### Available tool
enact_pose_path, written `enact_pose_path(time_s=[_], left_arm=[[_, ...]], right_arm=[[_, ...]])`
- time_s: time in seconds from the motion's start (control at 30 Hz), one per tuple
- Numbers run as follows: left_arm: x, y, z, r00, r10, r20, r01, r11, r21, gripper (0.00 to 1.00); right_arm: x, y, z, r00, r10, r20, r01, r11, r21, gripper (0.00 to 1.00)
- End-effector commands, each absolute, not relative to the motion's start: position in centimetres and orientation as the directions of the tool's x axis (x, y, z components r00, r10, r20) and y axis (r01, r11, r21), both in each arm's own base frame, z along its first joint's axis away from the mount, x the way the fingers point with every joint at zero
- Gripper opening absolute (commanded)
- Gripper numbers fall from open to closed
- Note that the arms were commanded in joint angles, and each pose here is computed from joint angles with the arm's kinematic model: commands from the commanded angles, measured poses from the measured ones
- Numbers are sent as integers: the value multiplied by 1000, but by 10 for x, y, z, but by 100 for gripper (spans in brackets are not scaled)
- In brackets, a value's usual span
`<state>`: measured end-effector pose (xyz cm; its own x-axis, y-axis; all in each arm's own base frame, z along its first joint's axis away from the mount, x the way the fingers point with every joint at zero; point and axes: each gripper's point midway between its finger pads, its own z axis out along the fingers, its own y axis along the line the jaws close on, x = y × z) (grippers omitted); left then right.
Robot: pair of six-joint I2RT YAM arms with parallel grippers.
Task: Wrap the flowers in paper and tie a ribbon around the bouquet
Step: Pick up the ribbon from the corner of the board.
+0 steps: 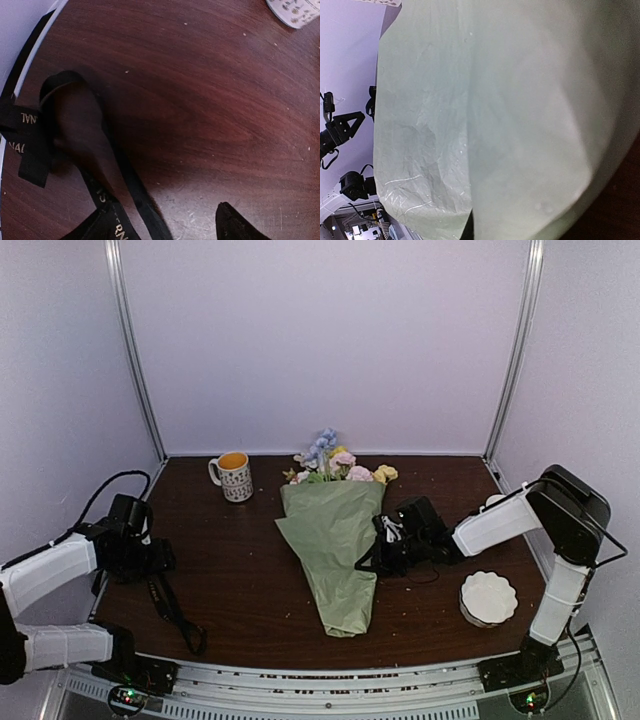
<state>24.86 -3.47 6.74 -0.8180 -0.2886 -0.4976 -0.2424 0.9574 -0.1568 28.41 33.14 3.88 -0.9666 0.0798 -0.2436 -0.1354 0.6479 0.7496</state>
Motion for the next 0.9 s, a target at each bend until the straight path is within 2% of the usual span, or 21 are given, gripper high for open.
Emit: enact_pose_path(time_s=[0.0, 0.23, 0.53, 0.57, 0.63, 0.7, 0.77, 0.87], left_arm=[[269, -21, 72, -779, -365, -510, -314, 931, -185, 72], [287, 6, 42, -775, -442, -453, -416, 895, -162, 68], [305, 2, 28, -822, -385, -420, -364, 922, -132, 56], [307, 4, 29, -823, -380, -422, -363, 924, -123, 53], [310, 5, 30, -824, -373, -426, -360, 926, -116, 40], [314, 1, 30, -830, -364, -423, -340, 931, -136, 23], [315, -5, 29, -841, -348, -415, -311, 938, -155, 0], [318, -23, 45, -840, -321, -437, -241, 943, -229, 0]], right_arm=[[281, 334, 42, -962, 49, -267, -170, 659, 733, 0], [279, 332, 42, -960, 41, -276, -182, 660, 729, 0], [277, 331, 38, -963, 32, -268, -180, 666, 724, 0], [277, 331, 39, -963, 32, -269, -181, 665, 724, 0], [277, 330, 39, -963, 32, -269, -180, 668, 722, 0], [277, 330, 40, -962, 33, -272, -180, 670, 720, 0], [277, 328, 39, -961, 33, -273, -180, 676, 715, 0], [276, 327, 39, -961, 32, -273, -179, 679, 712, 0]])
